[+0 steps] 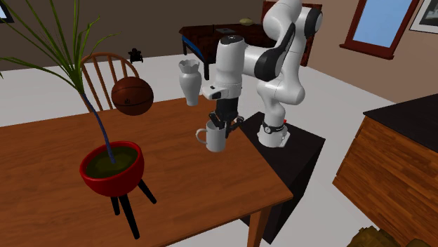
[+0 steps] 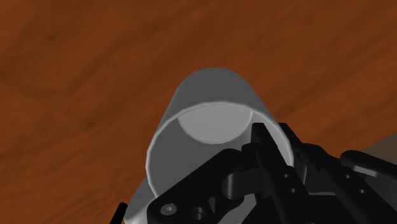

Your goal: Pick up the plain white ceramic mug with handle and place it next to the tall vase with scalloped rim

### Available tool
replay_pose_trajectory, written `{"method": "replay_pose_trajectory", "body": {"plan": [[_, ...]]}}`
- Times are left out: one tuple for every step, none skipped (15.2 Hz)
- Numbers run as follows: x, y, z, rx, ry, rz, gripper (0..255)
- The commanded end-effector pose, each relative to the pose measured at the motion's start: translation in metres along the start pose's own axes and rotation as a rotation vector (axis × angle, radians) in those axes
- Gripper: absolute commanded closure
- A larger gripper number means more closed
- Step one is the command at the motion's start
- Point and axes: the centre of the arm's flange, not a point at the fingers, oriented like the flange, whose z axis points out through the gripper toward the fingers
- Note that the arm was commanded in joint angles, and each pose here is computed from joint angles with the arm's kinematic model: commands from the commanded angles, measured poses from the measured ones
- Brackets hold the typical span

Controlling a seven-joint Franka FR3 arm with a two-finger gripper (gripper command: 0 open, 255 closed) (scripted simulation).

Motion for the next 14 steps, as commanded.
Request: {"method": "replay_pose_trajectory", "body": {"plan": [[0.002, 0.0, -0.01, 0.0, 0.0, 0.0, 255], [0.002, 0.0, -0.016, 0.0, 0.0, 0.0, 255], [0.002, 0.0, -0.021, 0.0, 0.0, 0.0, 255], [0.002, 0.0, -0.026, 0.0, 0.0, 0.0, 255], [0.003, 0.0, -0.031, 0.0, 0.0, 0.0, 255], [0.003, 0.0, -0.037, 0.0, 0.0, 0.0, 255], [0.003, 0.0, -0.042, 0.0, 0.0, 0.0, 255], [0.003, 0.001, -0.047, 0.0, 0.0, 0.0, 255], [0.004, 0.001, -0.053, 0.0, 0.0, 0.0, 255], [0.004, 0.001, -0.058, 0.0, 0.0, 0.0, 255], [0.004, 0.001, -0.063, 0.0, 0.0, 0.0, 255], [0.005, 0.001, -0.068, 0.0, 0.0, 0.0, 255], [0.005, 0.001, -0.074, 0.0, 0.0, 0.0, 255], [0.005, 0.001, -0.079, 0.0, 0.0, 0.0, 255]]}}
